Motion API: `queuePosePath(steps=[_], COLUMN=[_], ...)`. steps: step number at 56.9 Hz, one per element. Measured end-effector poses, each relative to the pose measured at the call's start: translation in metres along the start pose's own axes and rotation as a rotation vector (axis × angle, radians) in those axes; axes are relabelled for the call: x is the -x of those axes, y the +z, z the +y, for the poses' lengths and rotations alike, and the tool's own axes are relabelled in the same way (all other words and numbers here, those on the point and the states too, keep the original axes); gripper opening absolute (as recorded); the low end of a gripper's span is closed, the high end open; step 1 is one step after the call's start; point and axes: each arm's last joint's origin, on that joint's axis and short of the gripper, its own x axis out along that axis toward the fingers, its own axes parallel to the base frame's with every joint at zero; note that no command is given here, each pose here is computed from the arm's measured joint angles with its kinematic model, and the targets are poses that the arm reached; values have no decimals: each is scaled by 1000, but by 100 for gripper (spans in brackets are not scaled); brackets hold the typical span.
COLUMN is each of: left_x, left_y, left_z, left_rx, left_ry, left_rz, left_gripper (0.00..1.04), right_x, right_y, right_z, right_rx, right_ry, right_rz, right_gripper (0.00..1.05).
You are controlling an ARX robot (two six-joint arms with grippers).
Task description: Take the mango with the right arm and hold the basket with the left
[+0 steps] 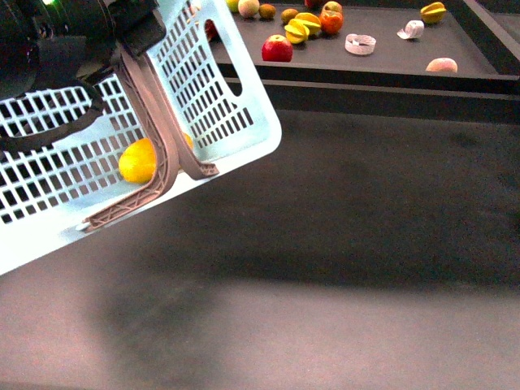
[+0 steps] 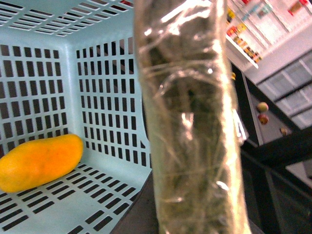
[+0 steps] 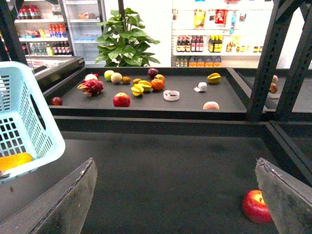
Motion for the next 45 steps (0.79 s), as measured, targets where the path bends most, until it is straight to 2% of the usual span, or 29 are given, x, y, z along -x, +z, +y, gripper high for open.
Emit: queuePosePath(steps=[12, 23, 32, 45], left_x=[-29, -48, -58, -76], left_y=[9, 13, 24, 28], left_z=[12, 42, 64, 86], left_rx=[309, 546, 647, 723], left_ry=[132, 238, 286, 334], left_rz=[-19, -83, -142, -144], left_gripper=[8, 8, 8, 8], right_x=[0, 0, 0, 0], right_y=[0, 0, 0, 0], right_z=[0, 0, 0, 0], right_rx=[0, 0, 0, 0], right_ry=[0, 0, 0, 0], right_rz=[0, 0, 0, 0], right_gripper=[97, 97, 97, 97])
